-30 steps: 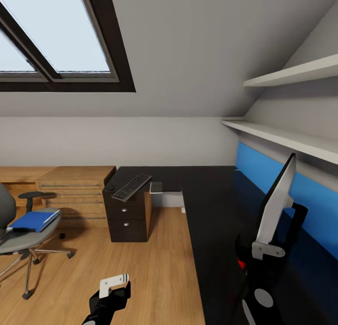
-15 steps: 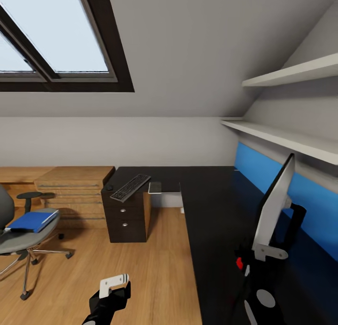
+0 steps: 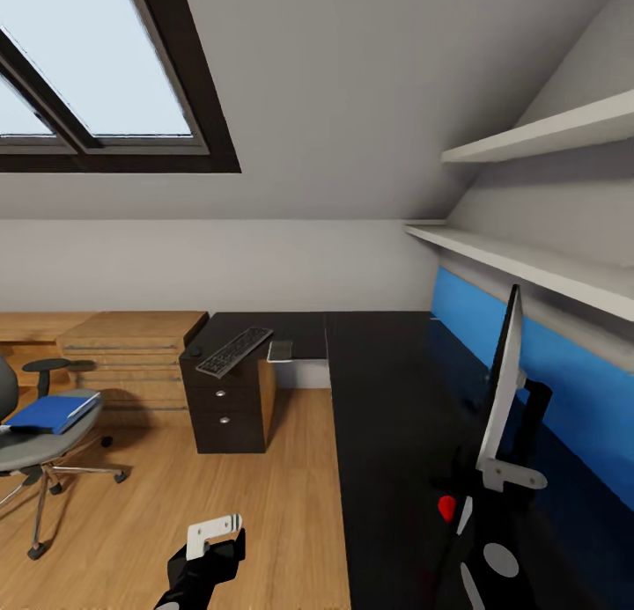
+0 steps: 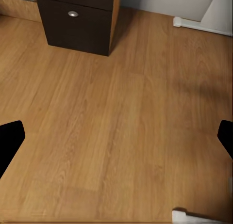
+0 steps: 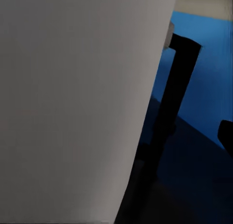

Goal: In the bedroom, organize the workspace by keeping the computer under the desk, ensuring the monitor is on the desk, placing the keyboard on the desk next to the monitor, placing the mouse on the desk next to the keyboard, moving the folder from the swivel chair onto the desk next to the mouse, stacking the notebook on top of the folder with the pen on top of the notebook, and positioning the swivel chair next to the desk.

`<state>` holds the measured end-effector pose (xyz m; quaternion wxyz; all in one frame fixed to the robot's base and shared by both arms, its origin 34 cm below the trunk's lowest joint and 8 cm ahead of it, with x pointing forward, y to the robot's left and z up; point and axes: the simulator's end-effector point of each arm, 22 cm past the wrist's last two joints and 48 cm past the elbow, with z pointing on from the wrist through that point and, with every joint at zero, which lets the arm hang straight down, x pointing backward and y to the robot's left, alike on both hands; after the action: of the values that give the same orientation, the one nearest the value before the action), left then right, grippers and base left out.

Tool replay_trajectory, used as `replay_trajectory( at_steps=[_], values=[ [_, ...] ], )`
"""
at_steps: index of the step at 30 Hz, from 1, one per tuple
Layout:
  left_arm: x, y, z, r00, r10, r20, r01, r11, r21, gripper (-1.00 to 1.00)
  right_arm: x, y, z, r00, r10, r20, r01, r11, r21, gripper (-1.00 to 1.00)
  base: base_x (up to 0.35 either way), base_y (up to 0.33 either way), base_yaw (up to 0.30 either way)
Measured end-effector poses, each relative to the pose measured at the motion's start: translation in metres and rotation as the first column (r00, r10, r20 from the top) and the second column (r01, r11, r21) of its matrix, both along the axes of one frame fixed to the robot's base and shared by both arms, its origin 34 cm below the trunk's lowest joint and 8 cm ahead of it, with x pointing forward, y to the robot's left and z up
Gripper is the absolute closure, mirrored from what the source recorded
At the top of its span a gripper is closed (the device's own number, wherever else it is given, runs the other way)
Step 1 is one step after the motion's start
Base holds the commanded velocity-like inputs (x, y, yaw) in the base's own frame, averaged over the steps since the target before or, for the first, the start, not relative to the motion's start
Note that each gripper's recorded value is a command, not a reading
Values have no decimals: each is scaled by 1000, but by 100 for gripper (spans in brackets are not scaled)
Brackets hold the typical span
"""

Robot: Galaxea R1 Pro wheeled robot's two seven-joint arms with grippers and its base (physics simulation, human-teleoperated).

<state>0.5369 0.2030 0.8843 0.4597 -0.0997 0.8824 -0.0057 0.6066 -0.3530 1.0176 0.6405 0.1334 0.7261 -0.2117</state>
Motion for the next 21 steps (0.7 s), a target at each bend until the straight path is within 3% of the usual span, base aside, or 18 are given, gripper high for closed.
replay_trajectory(
  at_steps=[9, 21],
  values=[
    [0, 0, 0, 1000, 0, 0, 0, 1000, 0, -100, 0, -1, 4, 1000, -1, 11, 1, 1000, -2, -100, -183, -199, 0],
    [0, 0, 0, 1000, 1, 1, -1, 1000, 0, -100, 0, -1, 5, 1000, 1, 15, -1, 1000, -3, -100, -12, -53, 0]
  ],
)
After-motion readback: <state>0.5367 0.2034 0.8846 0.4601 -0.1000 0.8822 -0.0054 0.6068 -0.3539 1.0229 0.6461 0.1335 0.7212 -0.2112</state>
